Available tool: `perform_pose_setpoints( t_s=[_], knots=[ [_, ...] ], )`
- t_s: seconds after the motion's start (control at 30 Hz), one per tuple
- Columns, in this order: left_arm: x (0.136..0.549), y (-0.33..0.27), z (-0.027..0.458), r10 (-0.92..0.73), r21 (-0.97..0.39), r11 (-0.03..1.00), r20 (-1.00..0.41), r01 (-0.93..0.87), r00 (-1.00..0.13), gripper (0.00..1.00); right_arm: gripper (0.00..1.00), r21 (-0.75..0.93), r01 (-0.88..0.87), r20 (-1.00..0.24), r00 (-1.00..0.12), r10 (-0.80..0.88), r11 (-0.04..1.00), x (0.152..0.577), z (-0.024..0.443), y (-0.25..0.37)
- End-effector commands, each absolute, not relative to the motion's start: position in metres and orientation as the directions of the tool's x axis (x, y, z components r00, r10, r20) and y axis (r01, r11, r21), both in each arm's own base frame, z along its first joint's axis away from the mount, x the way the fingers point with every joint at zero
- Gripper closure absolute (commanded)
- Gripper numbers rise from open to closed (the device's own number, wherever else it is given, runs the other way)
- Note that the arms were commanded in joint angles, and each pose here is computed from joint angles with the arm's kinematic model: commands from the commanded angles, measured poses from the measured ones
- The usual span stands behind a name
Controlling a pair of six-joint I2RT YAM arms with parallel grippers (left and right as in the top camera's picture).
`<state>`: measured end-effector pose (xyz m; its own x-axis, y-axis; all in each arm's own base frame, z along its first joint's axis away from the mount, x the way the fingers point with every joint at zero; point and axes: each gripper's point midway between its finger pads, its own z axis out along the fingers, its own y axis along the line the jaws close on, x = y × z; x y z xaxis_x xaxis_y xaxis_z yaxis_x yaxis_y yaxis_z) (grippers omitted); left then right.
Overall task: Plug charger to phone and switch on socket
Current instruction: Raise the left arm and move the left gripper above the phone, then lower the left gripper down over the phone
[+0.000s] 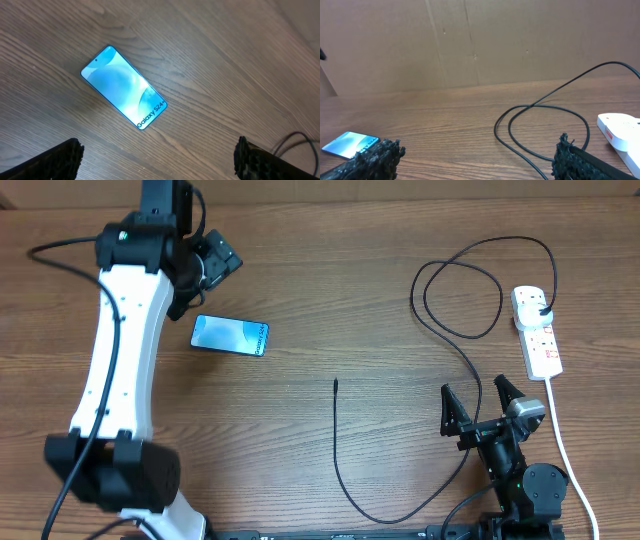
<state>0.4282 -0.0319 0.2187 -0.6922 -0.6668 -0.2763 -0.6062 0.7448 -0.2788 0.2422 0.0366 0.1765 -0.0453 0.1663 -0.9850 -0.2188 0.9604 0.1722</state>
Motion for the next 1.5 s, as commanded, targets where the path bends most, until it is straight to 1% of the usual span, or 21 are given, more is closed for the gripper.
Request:
perform_pose_setpoints(
  t_s=[0.0,0.1,0.2,0.33,0.4,0.43,0.5,0.63,0.73,1.0,1.1,1.23,1.37,1.47],
  knots=[
    [0.439,-0.033,0.208,-0.707,-0.283,0.706,-0.234,-0.649,-0.668,0.0,0.0,0.174,-0.218,-0.985,-0.041,0.169,0.96,0.242,0.175,0.037],
    [0.44,-0.042,0.195,-0.7,-0.279,0.711,-0.192,-0.646,-0.688,0.0,0.0,0.174,-0.218,-0.985,-0.041,0.169,0.96,0.242,0.175,0.037],
    [0.432,-0.048,0.182,-0.697,-0.254,0.711,-0.126,-0.656,-0.706,0.0,0.0,0.174,-0.218,-0.985,-0.041,0.169,0.96,0.242,0.175,0.037],
    [0.435,-0.046,0.179,-0.704,-0.251,0.705,-0.131,-0.664,-0.698,0.0,0.0,0.174,-0.218,-0.985,-0.041,0.169,0.96,0.242,0.175,0.037],
    [0.432,-0.044,0.178,-0.761,-0.245,0.644,-0.113,-0.724,-0.639,0.0,0.0,0.174,-0.218,-0.985,-0.041,0.169,0.96,0.242,0.175,0.037],
    [0.428,-0.041,0.176,-0.813,-0.232,0.579,-0.093,-0.782,-0.575,0.0,0.0,0.174,-0.218,-0.985,-0.042,0.169,0.96,0.242,0.175,0.037],
    [0.424,-0.038,0.175,-0.87,-0.218,0.491,-0.069,-0.844,-0.488,0.0,0.0,0.174,-0.218,-0.985,-0.041,0.169,0.96,0.242,0.175,0.037],
    [0.424,-0.038,0.169,-0.911,-0.214,0.408,-0.031,-0.888,-0.411,0.0,0.0,0.174,-0.218,-0.985,-0.041,0.169,0.96,0.242,0.175,0.037],
    [0.421,-0.037,0.154,-0.931,-0.161,0.361,-0.008,-0.919,-0.364,0.0,0.0,0.174,-0.218,-0.985,-0.041,0.169,0.96,0.242,0.175,0.037],
    [0.425,-0.037,0.1,-0.932,-0.043,0.361,0.029,-0.932,-0.362,0.0,0.0,0.174,-0.218,-0.985,-0.041,0.169,0.96,0.242,0.175,0.037],
    [0.428,-0.038,0.083,-0.931,-0.017,0.362,0.037,-0.932,-0.362,0.0,0.0,0.174,-0.218,-0.985,-0.042,0.169,0.96,0.242,0.175,0.037],
    [0.432,-0.034,0.072,-0.932,-0.004,0.362,0.017,-0.932,-0.362,0.0,0.0,0.174,-0.218,-0.985,-0.041,0.169,0.96,0.242,0.175,0.037],
    [0.429,-0.023,0.068,-0.933,0.037,0.358,-0.037,-0.933,-0.359,0.0,0.0,0.174,-0.218,-0.985,-0.041,0.169,0.96,0.242,0.175,0.037],
    [0.419,-0.014,0.068,-0.952,0.085,0.29,-0.074,-0.953,-0.297,0.0,0.0,0.174,-0.218,-0.985,-0.041,0.169,0.96,0.242,0.175,0.037]
  ],
)
